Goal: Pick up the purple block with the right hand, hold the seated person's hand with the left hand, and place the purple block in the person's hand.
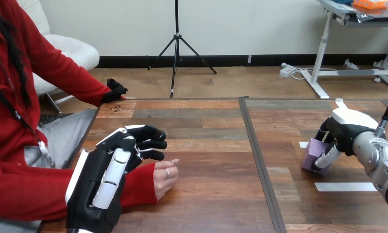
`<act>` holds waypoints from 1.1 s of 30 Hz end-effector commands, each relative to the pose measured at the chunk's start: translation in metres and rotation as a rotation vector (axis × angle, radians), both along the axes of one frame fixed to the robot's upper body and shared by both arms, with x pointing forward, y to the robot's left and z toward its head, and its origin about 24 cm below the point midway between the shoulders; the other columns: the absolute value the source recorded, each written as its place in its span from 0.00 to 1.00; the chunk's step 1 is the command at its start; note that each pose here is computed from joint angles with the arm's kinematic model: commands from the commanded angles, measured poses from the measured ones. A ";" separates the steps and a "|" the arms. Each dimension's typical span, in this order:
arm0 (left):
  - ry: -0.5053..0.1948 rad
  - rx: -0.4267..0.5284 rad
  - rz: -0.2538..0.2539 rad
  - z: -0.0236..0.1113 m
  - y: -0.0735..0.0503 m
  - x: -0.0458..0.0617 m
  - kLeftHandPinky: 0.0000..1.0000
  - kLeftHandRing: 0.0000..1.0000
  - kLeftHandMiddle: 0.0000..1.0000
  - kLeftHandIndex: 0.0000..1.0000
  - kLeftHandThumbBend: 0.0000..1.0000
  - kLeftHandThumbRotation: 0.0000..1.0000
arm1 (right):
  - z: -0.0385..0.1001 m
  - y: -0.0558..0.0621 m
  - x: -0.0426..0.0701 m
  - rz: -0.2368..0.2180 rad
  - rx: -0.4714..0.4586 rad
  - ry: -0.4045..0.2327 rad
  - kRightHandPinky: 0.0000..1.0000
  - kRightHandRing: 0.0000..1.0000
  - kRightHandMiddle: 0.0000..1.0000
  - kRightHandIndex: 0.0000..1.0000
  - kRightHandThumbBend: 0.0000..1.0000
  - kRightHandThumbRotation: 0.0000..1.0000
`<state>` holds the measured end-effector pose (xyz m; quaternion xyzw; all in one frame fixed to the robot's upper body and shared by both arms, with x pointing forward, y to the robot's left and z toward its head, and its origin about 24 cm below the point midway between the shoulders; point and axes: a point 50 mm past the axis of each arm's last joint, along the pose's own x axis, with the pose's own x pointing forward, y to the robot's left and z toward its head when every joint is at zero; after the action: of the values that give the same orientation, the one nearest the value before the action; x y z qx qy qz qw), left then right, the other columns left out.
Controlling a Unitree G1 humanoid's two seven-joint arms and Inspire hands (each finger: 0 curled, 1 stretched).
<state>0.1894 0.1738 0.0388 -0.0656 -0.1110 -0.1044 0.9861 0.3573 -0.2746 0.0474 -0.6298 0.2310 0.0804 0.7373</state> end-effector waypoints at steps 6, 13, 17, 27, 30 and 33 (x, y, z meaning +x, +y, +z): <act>-0.074 0.003 -0.006 0.016 0.000 0.008 0.58 0.65 0.65 0.58 0.61 0.79 | 0.013 0.005 0.009 0.011 -0.001 -0.076 0.45 0.54 0.58 0.51 0.65 0.00; -0.076 0.004 -0.003 0.016 0.001 0.008 0.58 0.64 0.64 0.58 0.61 0.78 | 0.013 0.005 0.009 0.012 0.004 -0.083 0.44 0.53 0.56 0.51 0.69 0.00; -0.090 0.030 0.013 0.017 0.001 0.008 0.57 0.64 0.64 0.58 0.60 0.78 | 0.013 0.006 0.009 0.018 0.006 -0.091 0.44 0.53 0.56 0.50 0.71 0.00; -0.206 0.376 0.068 0.020 0.011 0.010 0.60 0.66 0.66 0.62 0.61 0.76 | 0.015 0.009 0.010 0.028 0.025 -0.103 0.43 0.52 0.56 0.50 0.72 0.00; -0.200 0.519 0.090 0.023 0.015 0.008 0.63 0.69 0.69 0.65 0.67 0.74 | 0.016 0.010 0.011 0.034 0.040 -0.112 0.41 0.51 0.55 0.50 0.72 0.00; -0.188 0.646 0.103 0.027 0.019 0.006 0.69 0.75 0.74 0.71 0.76 0.71 | 0.017 0.012 0.012 0.045 0.054 -0.124 0.42 0.52 0.56 0.50 0.72 0.00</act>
<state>0.1882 0.1813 0.0468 0.1558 -0.1456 -0.0998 0.9719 0.3573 -0.2739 0.0474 -0.6281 0.2193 0.0758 0.7427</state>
